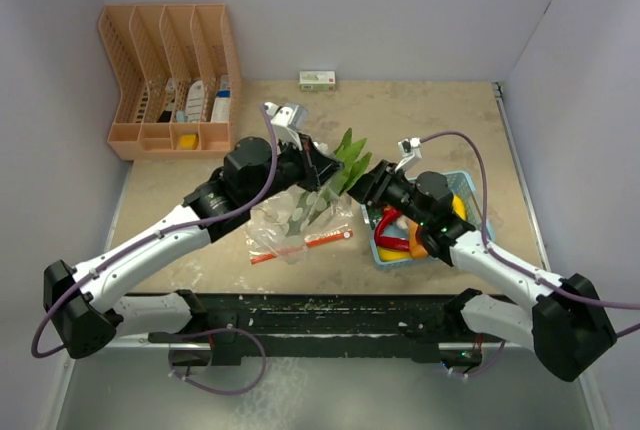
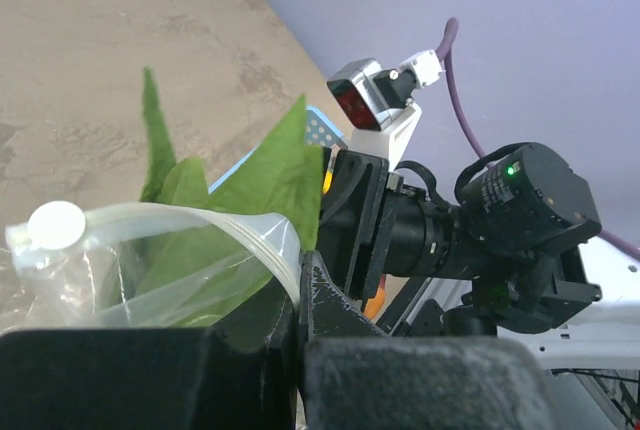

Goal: Place the food in the zip-top bag and seal the zipper
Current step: Adjust the zipper food storage bag at the center of the board.

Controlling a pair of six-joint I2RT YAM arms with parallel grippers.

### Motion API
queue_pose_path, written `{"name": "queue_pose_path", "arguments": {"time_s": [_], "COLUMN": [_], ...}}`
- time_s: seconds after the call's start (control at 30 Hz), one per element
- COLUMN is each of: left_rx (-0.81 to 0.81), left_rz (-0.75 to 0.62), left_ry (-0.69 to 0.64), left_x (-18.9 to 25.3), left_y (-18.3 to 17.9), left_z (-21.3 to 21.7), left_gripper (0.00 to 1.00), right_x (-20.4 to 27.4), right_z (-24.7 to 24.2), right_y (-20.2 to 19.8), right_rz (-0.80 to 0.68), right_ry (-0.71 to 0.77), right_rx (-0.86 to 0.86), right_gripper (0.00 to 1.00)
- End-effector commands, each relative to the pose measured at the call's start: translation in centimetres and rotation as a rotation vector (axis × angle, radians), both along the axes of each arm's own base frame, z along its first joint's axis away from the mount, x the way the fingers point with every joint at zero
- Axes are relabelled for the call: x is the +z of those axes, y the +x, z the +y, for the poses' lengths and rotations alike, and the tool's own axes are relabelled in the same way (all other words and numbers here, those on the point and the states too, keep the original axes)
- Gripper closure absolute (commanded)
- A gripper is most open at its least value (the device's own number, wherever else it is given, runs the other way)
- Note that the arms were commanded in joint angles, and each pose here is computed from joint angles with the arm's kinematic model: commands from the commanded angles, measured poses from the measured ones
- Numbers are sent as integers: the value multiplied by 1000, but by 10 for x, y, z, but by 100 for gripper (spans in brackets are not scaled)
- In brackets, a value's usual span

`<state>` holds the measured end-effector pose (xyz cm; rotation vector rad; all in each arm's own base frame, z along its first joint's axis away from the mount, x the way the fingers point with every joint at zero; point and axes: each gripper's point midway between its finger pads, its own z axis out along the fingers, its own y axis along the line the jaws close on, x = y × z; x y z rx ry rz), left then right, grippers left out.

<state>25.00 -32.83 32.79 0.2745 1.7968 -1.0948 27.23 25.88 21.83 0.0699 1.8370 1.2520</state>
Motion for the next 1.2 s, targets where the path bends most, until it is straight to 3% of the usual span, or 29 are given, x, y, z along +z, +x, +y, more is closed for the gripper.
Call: {"name": "queue_pose_path", "arguments": {"time_s": [0.0,0.37,0.43,0.53,0.67,0.83,1.07,1.17], "left_rx": [-17,-1,-5,-5,37,217,316,415], "left_rz": [-109,-131,-130,-131,-113,-25,-67,-66], "left_ry": [-140,-153,-154,-150,-95,61,184,300], "left_x": [65,75,75,75,60,12,0,-9], "left_y": [-6,-9,-10,-12,-11,3,27,50], "left_z": [1,9,9,11,23,57,65,72], "left_gripper": [100,100,100,100,100,100,100,100], "right_x": [19,19,21,26,57,111,129,131], "right_z": [2,0,2,3,-19,-60,-45,-48], "right_y": [-2,-6,-6,-5,5,11,5,6], "right_rz": [-64,-74,-80,-94,-172,-271,-293,-296], "right_ry": [50,13,12,-8,-130,-310,-323,-305], "right_rx": [20,27,37,51,-59,-219,-115,-142], "right_gripper": [55,65,75,100,100,100,100,100]}}
